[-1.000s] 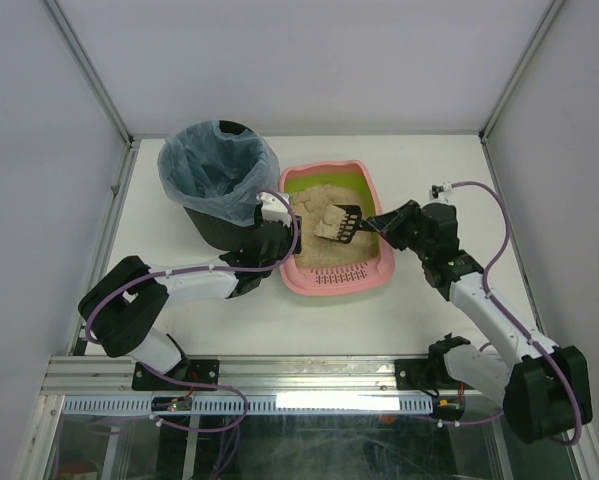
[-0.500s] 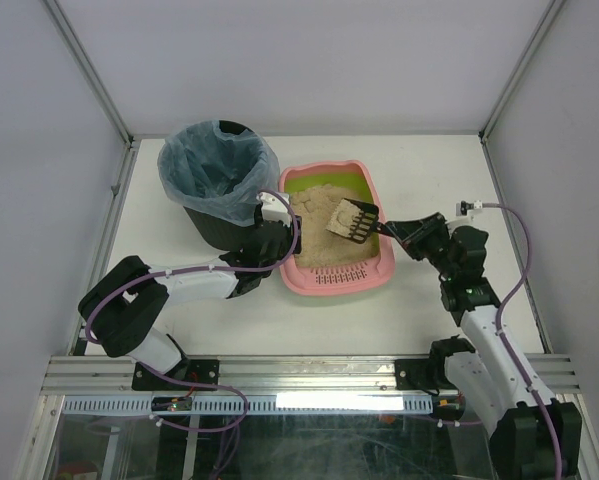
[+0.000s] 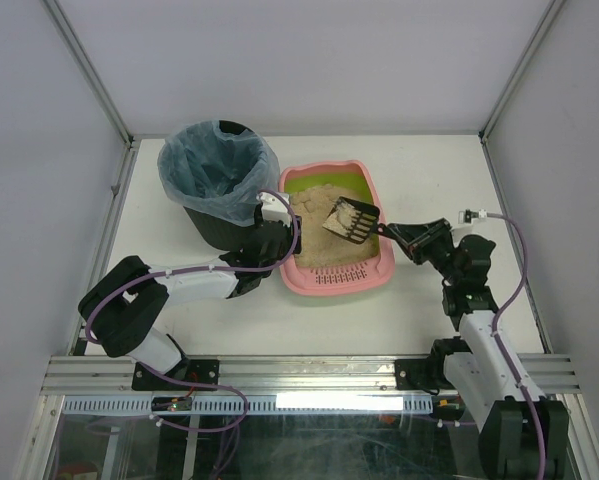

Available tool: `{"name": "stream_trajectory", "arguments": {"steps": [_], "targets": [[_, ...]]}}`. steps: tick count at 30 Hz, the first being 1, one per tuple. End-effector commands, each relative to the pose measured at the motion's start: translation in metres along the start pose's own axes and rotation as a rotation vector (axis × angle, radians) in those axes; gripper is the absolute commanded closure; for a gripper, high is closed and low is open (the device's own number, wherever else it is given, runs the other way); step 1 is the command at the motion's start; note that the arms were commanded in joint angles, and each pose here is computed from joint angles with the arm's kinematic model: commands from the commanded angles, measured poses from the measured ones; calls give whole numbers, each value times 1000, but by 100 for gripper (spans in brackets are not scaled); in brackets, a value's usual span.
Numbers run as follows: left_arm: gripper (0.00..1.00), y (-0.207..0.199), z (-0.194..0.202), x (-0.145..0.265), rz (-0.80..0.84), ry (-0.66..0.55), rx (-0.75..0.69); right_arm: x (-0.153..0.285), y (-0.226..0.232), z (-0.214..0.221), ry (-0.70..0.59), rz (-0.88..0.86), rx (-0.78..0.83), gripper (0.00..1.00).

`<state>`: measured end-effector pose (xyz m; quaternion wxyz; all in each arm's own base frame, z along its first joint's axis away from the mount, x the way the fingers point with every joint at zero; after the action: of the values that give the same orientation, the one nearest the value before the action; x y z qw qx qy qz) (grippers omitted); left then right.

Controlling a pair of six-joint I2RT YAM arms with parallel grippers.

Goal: Clean the litter box

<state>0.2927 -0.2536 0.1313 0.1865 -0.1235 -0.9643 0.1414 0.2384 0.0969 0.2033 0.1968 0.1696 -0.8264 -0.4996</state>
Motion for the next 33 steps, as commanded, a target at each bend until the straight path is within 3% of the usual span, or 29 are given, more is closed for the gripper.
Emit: {"name": "stream_trajectory", "arguments": {"steps": [1,3,7,10,14,17,21,24,28,31,33], "targets": [[41,-32,-10,3,135,-21,46,13,25,-12,-64,-75,60,100],[41,-32,-9,3,136,-20,48,18,21,-15,-114,-50,35,100],[41,-32,-9,3,137,-20,52,9,28,-6,24,-142,36,100],[41,-32,-10,4,137,-21,51,9,15,-10,-56,-101,-52,100],[41,-31,-10,4,131,-24,52,0,33,0,88,-188,19,100],[41,-33,-9,3,142,-15,51,4,10,-9,-35,-71,-80,100],[41,-32,-9,4,133,-21,51,-3,29,2,115,-168,5,100],[41,-33,-10,4,141,-19,52,1,7,-8,-13,-73,-103,100],[41,-31,-11,5,131,-27,52,-6,29,-1,119,-157,-2,100],[41,-33,-10,4,141,-20,52,1,8,-12,-30,-63,-107,100],[41,-32,-10,5,136,-22,51,-2,25,-7,45,-125,-27,100]]}}
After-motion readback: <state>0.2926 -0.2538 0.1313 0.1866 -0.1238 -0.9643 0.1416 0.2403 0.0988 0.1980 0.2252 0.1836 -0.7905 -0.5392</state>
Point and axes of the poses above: each gripper's point midway between its finger pads, its own x axis back along the fingers, its own y axis along the line the jaws close on, z = x × y, the point moved 5 cm from there along x, back along the fingers, and after that the axes turned 12 degrees about x, right-handed, at the moved point
